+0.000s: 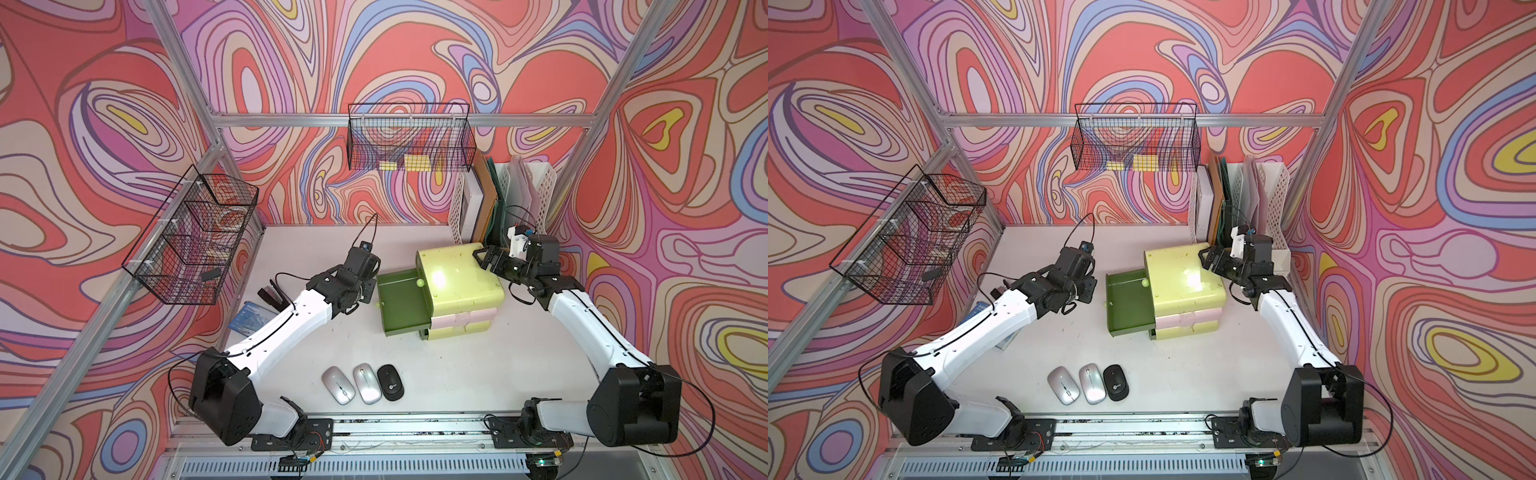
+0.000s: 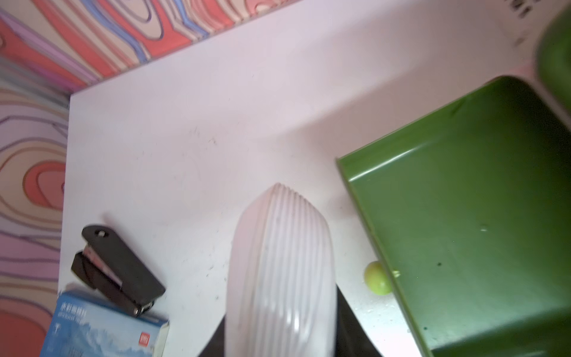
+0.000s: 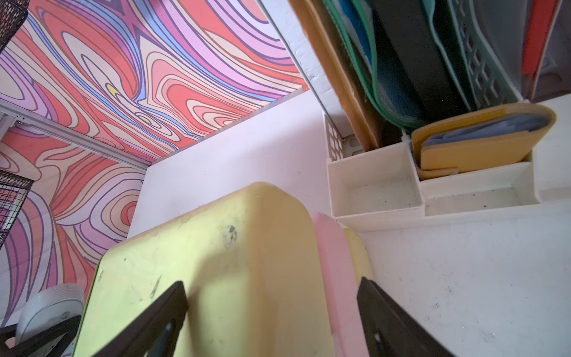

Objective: Take the mice out of the drawer
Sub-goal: Pick up the mouse from the drawer, then close the drawer in the storage box.

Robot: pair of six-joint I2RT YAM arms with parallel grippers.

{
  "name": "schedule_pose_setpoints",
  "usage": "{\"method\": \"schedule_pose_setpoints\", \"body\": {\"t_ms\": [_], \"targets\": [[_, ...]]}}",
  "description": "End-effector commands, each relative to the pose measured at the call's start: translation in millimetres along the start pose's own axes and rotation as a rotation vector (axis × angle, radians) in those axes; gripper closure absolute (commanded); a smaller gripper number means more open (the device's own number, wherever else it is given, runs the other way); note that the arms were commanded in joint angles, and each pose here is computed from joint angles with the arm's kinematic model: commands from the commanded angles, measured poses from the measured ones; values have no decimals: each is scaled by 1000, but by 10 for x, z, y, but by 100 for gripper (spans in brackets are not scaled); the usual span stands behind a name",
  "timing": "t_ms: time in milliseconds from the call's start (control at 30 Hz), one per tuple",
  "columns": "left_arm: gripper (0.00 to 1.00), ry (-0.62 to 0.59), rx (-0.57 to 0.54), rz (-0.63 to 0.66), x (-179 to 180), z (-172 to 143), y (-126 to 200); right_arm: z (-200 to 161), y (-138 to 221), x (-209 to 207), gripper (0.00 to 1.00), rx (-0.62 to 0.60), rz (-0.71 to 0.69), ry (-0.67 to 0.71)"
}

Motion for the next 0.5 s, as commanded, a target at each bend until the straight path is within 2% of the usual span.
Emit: {"method": "schedule_pose_setpoints", "body": {"t_ms": [0, 200, 267, 467], "targets": [[80, 64, 136, 83, 77, -245, -206, -448, -161, -216, 10, 182, -64, -44], [81, 118, 294, 12, -246, -472, -737, -459, -134, -217, 10, 186, -67, -36], [81, 135, 313, -25, -372, -533, -859, -460, -122, -210, 10, 187, -66, -32], [81, 107, 226, -188, -907, -337, -795, -472, -142, -213, 10, 199, -62, -32]]}}
Point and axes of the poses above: each gripper's point midway between its finger pads, its own y axis back along the fingers, its own x axis along the line the jaws close on, z = x × y, the point moved 5 cm from there along y, back along the fingers, and after that the axes turned 3 degrees about -y, right-handed, at the moved point
